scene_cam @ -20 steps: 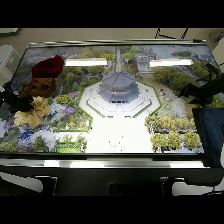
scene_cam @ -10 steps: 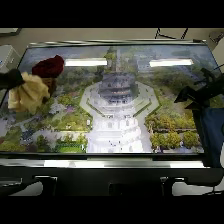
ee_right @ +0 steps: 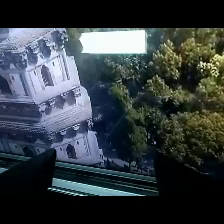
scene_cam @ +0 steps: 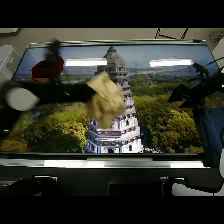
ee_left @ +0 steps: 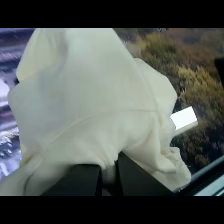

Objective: Fold the clothes and pants, and hang the long-sleeved shirts on hangers.

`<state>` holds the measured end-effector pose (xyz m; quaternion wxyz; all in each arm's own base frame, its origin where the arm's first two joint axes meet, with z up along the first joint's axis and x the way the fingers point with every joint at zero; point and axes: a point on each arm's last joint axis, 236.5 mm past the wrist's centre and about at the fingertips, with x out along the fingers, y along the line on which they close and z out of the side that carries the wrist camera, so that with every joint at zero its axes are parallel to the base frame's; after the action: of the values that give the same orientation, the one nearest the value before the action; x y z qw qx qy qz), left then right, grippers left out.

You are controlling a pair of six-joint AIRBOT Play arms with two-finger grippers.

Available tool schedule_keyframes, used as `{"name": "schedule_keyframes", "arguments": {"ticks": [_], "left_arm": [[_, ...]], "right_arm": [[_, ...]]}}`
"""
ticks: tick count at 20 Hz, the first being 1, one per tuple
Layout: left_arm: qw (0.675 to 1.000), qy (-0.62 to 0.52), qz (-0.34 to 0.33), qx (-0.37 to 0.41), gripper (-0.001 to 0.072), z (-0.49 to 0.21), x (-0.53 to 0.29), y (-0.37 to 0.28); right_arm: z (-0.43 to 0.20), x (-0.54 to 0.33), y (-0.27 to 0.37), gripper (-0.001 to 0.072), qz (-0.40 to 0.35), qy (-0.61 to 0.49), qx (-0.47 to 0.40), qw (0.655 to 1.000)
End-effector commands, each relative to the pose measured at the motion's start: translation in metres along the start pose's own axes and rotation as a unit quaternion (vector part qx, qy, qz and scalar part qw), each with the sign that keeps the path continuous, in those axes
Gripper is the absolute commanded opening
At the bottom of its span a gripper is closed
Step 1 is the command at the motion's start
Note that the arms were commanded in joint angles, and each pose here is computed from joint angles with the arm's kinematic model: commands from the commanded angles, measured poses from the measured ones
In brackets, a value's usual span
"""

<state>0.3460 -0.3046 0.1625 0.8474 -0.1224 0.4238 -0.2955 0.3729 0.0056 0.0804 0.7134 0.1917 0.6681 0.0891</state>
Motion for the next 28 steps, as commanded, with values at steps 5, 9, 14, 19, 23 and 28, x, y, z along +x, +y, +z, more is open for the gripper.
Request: {"name": "schedule_keyframes", "arguments": {"ticks": [5,9,14,19,23,28], "left_arm": [[0.976,0.198,-0.046,-0.074,0.071,-0.145,0.125,-0.039],[0.98,0.194,-0.029,-0.042,0.071,-0.071,0.065,0.033],[0.954,0.266,0.023,-0.136,0.071,-0.111,0.039,0.129],[0.942,0.246,0.015,-0.228,0.0709,-0.176,0.088,0.15],[0.935,0.214,-0.024,-0.281,0.0708,-0.177,0.121,0.146],[0.931,0.178,-0.042,-0.317,0.0024,-0.168,0.146,0.134]], "right_arm": [[-0.002,-0.01,0.009,0.0671,-0.002,-0.018,-0.007,1.0],[-0.024,0.023,-0.002,0.0671,0.005,0.034,0.015,0.999],[-0.08,0.103,-0.009,0.0672,0.062,0.125,0.062,0.988],[-0.094,0.14,-0.009,0.0672,0.092,0.121,0.088,0.984],[-0.087,0.144,-0.001,0.069,0.116,0.103,0.086,0.984],[-0.087,0.164,-0.001,0.0689,0.132,0.082,0.124,0.98]]}}
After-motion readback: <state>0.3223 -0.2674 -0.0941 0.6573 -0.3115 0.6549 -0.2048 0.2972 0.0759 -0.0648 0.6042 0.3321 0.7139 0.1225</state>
